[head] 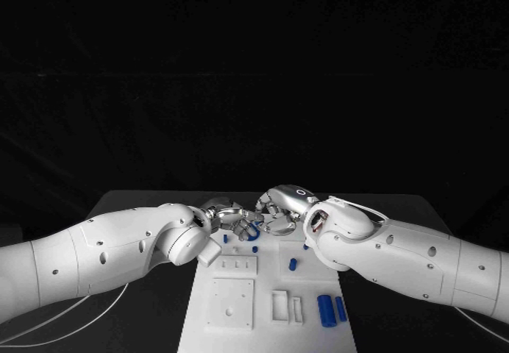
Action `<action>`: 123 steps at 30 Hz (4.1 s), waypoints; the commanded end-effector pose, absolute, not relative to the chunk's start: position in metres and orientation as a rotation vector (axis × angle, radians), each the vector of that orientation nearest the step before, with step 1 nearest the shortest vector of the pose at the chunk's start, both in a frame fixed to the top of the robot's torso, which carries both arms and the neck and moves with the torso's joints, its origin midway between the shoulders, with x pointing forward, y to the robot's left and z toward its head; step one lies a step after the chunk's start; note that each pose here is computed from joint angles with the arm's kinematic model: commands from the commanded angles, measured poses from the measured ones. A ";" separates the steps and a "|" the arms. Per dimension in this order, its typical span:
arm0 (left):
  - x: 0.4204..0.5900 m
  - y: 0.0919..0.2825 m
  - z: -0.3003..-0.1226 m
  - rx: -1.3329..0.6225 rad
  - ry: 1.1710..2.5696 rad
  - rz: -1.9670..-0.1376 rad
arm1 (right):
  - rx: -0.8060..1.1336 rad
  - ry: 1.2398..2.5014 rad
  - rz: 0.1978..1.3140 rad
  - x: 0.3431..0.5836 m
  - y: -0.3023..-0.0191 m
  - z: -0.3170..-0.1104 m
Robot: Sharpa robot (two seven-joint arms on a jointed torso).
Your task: Assemble the parts on the task board
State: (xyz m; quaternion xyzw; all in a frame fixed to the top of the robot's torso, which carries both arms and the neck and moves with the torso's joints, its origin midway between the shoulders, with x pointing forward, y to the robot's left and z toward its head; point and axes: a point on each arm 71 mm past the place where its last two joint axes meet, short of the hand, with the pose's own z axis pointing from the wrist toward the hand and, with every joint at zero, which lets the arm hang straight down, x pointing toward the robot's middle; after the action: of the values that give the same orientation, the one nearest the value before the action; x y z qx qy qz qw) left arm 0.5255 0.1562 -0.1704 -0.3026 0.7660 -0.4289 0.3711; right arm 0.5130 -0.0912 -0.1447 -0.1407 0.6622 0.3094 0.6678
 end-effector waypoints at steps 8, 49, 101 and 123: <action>0.525 0.154 -0.168 -0.730 1.980 -1.109 | -0.331 1.512 0.680 0.513 -0.093 -0.148; 0.527 0.161 -0.170 -0.683 1.994 -1.034 | -0.274 1.485 0.694 0.518 -0.108 -0.148; 0.528 0.170 -0.209 -0.245 2.176 -0.430 | 0.014 1.437 0.671 0.531 -0.212 -0.127; 0.525 0.165 -0.217 -0.214 2.219 -0.431 | 0.013 1.443 0.671 0.532 -0.211 -0.128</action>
State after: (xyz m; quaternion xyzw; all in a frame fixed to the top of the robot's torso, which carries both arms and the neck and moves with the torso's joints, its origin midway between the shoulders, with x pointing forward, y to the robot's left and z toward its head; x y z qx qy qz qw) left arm 0.5259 0.1681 -0.2167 -0.0947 0.8838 -0.1681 0.4263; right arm 0.5317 -0.2124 -0.1281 0.0097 0.6476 0.2986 0.7010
